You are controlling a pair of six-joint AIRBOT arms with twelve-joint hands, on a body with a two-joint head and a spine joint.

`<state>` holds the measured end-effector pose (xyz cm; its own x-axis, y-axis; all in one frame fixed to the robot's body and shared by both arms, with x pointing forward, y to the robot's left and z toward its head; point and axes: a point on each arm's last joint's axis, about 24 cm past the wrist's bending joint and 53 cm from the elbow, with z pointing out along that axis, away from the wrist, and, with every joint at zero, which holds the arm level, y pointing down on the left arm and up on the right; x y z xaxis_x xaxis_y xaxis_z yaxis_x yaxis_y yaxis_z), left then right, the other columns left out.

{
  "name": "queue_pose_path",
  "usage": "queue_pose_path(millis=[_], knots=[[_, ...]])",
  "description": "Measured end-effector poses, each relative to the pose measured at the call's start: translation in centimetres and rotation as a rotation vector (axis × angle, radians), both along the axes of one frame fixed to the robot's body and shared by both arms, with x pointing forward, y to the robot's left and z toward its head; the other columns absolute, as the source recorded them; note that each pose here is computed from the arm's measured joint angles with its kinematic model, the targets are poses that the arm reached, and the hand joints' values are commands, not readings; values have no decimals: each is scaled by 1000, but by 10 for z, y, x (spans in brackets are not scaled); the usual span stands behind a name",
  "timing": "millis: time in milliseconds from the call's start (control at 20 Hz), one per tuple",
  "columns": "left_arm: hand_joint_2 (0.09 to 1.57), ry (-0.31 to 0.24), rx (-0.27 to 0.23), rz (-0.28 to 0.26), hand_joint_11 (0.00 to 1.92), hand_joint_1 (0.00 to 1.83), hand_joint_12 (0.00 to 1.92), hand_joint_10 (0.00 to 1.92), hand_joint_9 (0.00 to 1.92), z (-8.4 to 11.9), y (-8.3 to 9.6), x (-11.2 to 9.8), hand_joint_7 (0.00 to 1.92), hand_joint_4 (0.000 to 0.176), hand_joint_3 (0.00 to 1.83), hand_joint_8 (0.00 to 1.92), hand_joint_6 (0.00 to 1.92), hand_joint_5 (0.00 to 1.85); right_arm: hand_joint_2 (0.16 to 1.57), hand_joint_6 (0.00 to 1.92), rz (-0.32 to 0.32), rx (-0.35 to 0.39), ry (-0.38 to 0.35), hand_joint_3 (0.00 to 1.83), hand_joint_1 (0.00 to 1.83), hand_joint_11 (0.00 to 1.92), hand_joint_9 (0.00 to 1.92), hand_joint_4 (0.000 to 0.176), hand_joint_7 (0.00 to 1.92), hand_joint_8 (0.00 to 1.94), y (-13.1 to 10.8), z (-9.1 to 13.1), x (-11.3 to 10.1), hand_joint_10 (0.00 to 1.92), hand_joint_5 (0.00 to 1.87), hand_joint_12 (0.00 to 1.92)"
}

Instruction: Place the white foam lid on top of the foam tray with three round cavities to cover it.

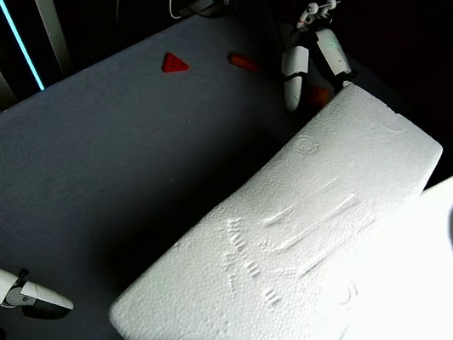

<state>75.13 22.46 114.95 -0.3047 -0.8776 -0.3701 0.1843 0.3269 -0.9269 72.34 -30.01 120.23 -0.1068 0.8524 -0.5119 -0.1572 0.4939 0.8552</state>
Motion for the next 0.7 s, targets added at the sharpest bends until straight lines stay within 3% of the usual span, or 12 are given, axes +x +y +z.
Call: queue_pose_path(millis=[350, 500, 550, 700], knots=[[1151, -27, 17, -31, 0, 506, 929, 7, 55, 0, 5, -30, 79, 0, 0, 12, 9, 213, 1244, 3, 44, -56, 0, 0, 493, 0, 0, 0, 0, 0, 6, -8, -29, 0, 12, 0], [1172, -66, 16, -57, 0, 496, 232, 0, 0, 12, 2, -42, 74, 0, 1, 0, 3, 196, 1243, 3, 92, -90, -20, 0, 477, 0, 0, 0, 0, 0, 17, -5, -44, 0, 8, 0], [1178, -76, 33, -78, 0, 470, 96, 0, 0, 13, -1, -47, 73, 0, 1, 0, 2, 186, 1261, 0, 107, -106, -16, 0, 469, 0, 0, 0, 0, 0, 20, -7, -49, 0, 1, 0], [1186, -89, 38, -127, 0, 468, 205, 0, 2, 15, -12, -66, 77, 0, 0, 0, 4, 168, 1255, 1, 166, -113, -5, 0, 480, 0, 0, 0, 0, 0, 35, -18, -68, 0, 4, 0]])
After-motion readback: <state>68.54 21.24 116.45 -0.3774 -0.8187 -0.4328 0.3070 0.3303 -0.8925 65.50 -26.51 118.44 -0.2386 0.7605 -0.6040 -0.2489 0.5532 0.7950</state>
